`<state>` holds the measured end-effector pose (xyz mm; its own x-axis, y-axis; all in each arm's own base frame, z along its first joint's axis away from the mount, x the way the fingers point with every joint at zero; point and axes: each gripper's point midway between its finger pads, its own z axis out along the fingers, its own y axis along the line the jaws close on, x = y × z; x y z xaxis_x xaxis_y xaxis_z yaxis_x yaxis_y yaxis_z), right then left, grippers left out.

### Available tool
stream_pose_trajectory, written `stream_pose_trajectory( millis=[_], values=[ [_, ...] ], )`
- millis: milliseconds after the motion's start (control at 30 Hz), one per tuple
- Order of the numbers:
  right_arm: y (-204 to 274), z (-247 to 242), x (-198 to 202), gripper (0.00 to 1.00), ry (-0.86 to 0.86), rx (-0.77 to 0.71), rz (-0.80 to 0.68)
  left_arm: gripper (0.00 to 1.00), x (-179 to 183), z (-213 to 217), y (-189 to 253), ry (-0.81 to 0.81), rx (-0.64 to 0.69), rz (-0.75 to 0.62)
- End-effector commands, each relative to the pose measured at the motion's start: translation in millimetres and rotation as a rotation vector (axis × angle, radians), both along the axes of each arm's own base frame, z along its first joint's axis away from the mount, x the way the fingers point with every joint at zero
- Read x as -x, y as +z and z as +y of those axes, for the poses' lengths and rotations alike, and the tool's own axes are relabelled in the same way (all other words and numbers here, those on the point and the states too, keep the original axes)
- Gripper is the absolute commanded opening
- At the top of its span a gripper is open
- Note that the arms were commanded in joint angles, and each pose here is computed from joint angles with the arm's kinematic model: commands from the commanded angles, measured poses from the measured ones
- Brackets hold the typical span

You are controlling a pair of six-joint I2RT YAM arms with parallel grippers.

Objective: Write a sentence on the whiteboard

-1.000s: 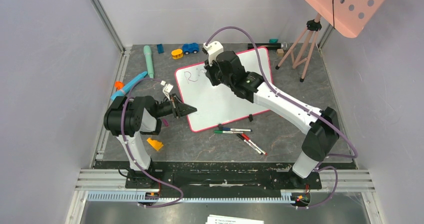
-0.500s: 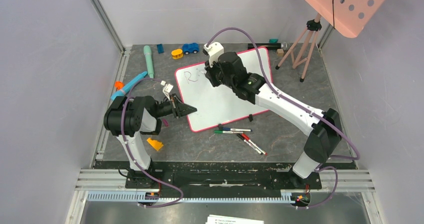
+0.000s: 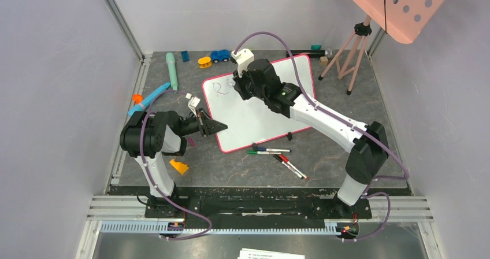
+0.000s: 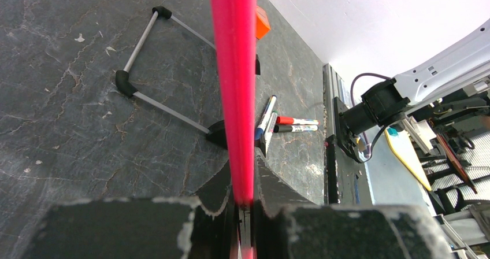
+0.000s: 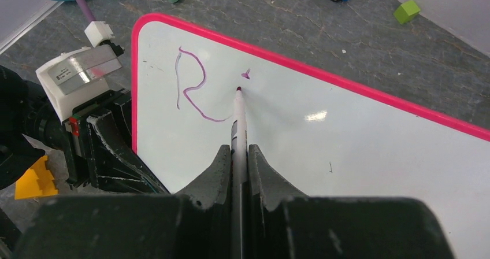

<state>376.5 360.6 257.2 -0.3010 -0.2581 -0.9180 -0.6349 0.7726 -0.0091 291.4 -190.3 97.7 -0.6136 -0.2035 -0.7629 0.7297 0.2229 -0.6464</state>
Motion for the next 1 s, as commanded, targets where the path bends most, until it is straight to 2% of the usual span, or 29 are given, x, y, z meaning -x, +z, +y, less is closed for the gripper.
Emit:
stream_pose_trajectory(
  millis=[0,967],
  values=[
    [25,6,-8,0.00,-0.006,-0.047,-0.048,0.02,14,-8,-3,-0.087,-0.023,-0.111],
    [-18,-17,10,0.00,-0.030,0.039,0.035,0.02,14,-8,-3,-0.087,-0.023,-0.110]
  ],
)
